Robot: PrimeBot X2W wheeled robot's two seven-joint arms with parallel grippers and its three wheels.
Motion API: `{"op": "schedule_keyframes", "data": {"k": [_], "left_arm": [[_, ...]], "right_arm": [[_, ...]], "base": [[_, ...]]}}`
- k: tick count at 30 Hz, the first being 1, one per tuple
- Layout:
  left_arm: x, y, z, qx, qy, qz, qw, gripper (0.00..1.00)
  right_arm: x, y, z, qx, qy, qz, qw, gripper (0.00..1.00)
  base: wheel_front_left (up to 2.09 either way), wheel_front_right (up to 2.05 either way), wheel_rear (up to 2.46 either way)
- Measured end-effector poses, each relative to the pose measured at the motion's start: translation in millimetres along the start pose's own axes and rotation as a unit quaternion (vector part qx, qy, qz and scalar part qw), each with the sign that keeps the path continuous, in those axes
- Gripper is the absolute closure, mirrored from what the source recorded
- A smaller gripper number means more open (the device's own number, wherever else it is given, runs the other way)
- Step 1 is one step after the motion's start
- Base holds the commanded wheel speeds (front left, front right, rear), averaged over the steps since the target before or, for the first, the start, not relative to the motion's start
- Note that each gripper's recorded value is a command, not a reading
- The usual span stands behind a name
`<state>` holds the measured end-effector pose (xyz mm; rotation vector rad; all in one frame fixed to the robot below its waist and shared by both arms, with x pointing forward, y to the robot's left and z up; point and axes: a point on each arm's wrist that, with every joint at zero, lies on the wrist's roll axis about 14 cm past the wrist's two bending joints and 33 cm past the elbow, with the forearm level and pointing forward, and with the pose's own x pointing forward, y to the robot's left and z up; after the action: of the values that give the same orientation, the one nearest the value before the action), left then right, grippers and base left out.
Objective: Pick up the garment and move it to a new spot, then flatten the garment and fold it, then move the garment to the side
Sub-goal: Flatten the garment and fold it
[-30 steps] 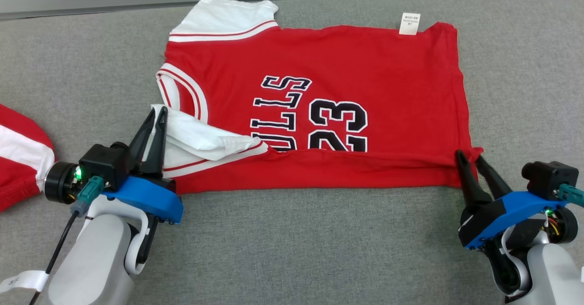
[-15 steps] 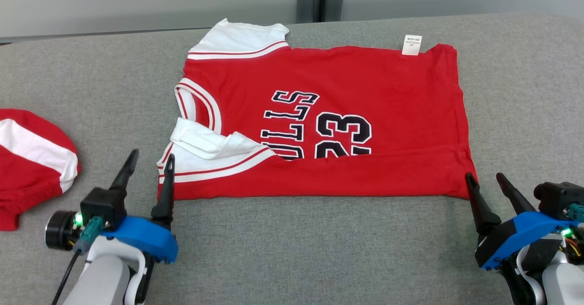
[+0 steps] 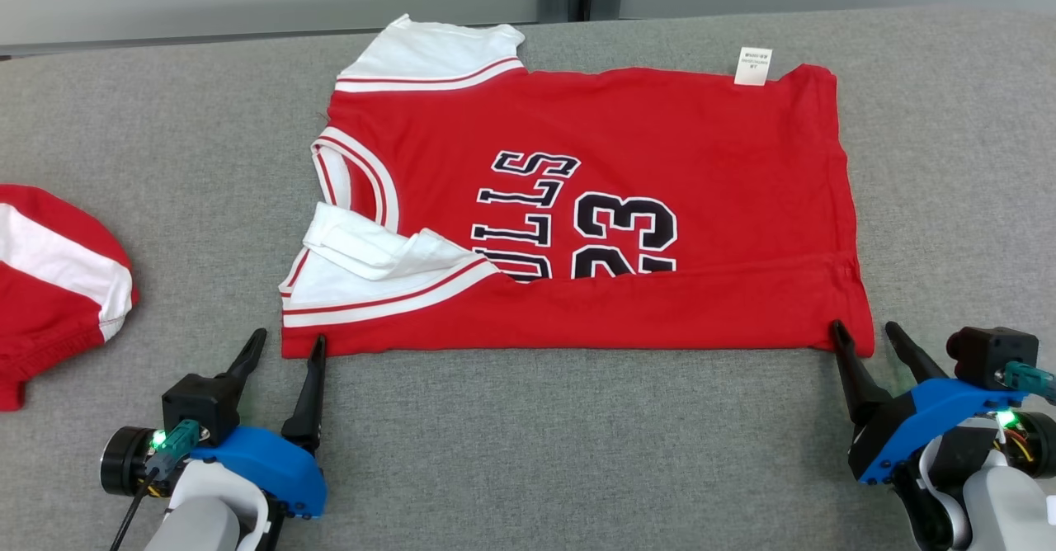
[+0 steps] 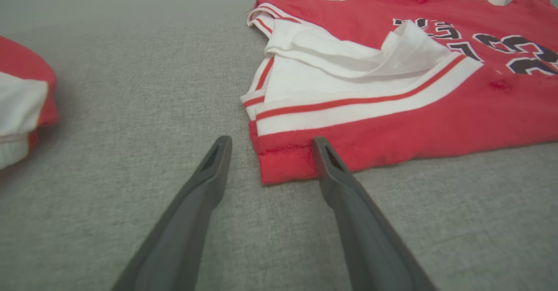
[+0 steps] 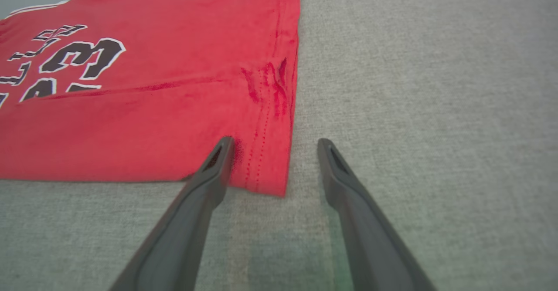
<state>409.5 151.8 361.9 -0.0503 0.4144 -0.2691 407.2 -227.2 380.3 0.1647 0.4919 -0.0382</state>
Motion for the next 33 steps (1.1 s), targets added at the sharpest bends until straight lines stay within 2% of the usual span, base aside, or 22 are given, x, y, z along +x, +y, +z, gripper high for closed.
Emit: {"op": "schedule_keyframes", "data": {"k": [6, 9, 10, 11, 12, 13, 22, 26, 33], "left_arm": [[8, -5, -8, -0.006, 0.016, -0.011, 1.000, 0.00], [11, -6, -8, -0.011, 0.020, -0.015, 1.000, 0.00], [12, -8, -9, -0.010, 0.022, -0.018, 1.000, 0.00], [13, -8, -9, -0.008, 0.023, -0.019, 1.000, 0.20], [14, -8, -9, -0.010, 0.023, -0.020, 0.999, 0.54], [14, -8, -8, -0.012, 0.023, -0.020, 0.999, 1.00], [1, -2, 13, -0.015, -0.013, -0.003, 1.000, 1.00], [-16, 6, 18, -0.016, -0.029, 0.018, 0.999, 1.00], [-55, 1, 10, -0.034, -0.046, 0.041, 0.998, 1.00]], "right_arm": [[9, 4, -9, 0.003, 0.020, 0.004, 1.000, 0.00], [11, 5, -12, 0.001, 0.026, 0.006, 1.000, 0.08], [12, 7, -13, 0.000, 0.028, 0.008, 1.000, 0.15], [13, 8, -12, 0.001, 0.028, 0.010, 1.000, 0.54], [13, 9, -12, 0.002, 0.026, 0.012, 1.000, 0.74], [14, 11, -11, 0.001, 0.025, 0.014, 1.000, 1.00], [4, 28, 4, 0.005, -0.007, 0.039, 0.999, 1.00], [-7, 38, 8, 0.009, -0.019, 0.055, 0.998, 1.00], [-31, 46, 1, 0.016, -0.022, 0.069, 0.997, 1.00]], "base": [[0.00, 0.00, 0.00], [0.00, 0.00, 0.00], [0.00, 0.00, 0.00], [0.00, 0.00, 0.00], [0.00, 0.00, 0.00], [0.00, 0.00, 0.00], [0.00, 0.00, 0.00], [0.00, 0.00, 0.00], [0.00, 0.00, 0.00]]}}
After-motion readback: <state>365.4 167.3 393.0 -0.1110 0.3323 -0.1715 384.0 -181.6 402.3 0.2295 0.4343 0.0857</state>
